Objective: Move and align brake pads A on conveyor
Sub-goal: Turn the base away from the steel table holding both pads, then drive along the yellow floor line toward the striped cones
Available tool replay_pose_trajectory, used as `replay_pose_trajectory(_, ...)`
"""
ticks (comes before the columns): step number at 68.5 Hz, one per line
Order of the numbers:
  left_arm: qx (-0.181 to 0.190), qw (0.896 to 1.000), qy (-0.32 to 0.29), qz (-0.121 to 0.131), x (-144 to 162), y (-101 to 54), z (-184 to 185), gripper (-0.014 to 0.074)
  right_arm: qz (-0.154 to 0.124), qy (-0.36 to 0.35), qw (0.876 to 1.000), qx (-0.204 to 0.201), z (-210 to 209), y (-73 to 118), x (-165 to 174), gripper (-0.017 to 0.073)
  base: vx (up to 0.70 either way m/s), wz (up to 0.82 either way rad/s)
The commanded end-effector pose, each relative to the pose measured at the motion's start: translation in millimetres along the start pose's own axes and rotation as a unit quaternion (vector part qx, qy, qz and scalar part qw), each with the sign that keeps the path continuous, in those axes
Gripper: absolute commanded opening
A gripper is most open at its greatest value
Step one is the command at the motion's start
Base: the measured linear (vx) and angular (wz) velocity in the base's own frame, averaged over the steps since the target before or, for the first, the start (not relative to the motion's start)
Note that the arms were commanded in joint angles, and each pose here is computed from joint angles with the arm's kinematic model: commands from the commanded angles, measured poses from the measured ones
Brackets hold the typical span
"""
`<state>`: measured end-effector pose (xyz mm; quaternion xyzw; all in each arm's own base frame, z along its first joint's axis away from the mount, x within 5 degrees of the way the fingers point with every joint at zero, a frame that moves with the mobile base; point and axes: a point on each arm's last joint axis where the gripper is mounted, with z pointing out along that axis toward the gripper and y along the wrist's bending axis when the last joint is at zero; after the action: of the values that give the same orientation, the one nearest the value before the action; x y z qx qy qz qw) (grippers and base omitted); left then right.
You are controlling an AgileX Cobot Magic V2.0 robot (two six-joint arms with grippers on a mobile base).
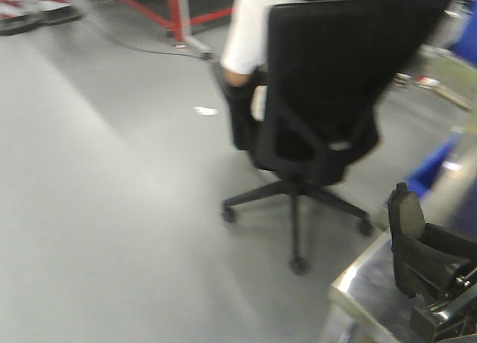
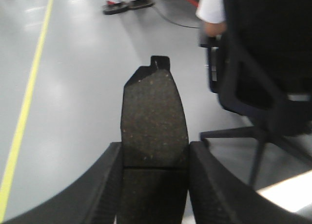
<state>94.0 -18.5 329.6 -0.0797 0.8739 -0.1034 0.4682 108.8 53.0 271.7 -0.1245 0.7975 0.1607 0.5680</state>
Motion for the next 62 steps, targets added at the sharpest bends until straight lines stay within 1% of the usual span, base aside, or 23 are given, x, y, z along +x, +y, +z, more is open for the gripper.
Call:
replay_pose_trajectory(1, 0.025, 0.999, -0.043, 0.009, -11.8, -5.6, -5.0, 0.0031, -0.009, -0.053, 0.998, -0.02, -3.2, 4.5, -16.9, 0.0122, 0.02, 0.71)
replay_pose_trajectory(39, 0.025, 0.999, -0.043, 0.009, -11.8, -5.6, -5.0, 0.0031, -0.009, -0.053, 0.998, -0.02, -3.2, 4.5, -16.9, 0.0122, 0.03, 0.61)
replay_pose_trajectory(62, 0.025, 0.999, -0.043, 0.009, -11.8, -5.6, -5.0, 0.0031, -0.009, -0.053, 0.998, -0.02, -3.2, 4.5, -16.9, 0.0122, 0.05, 0.42)
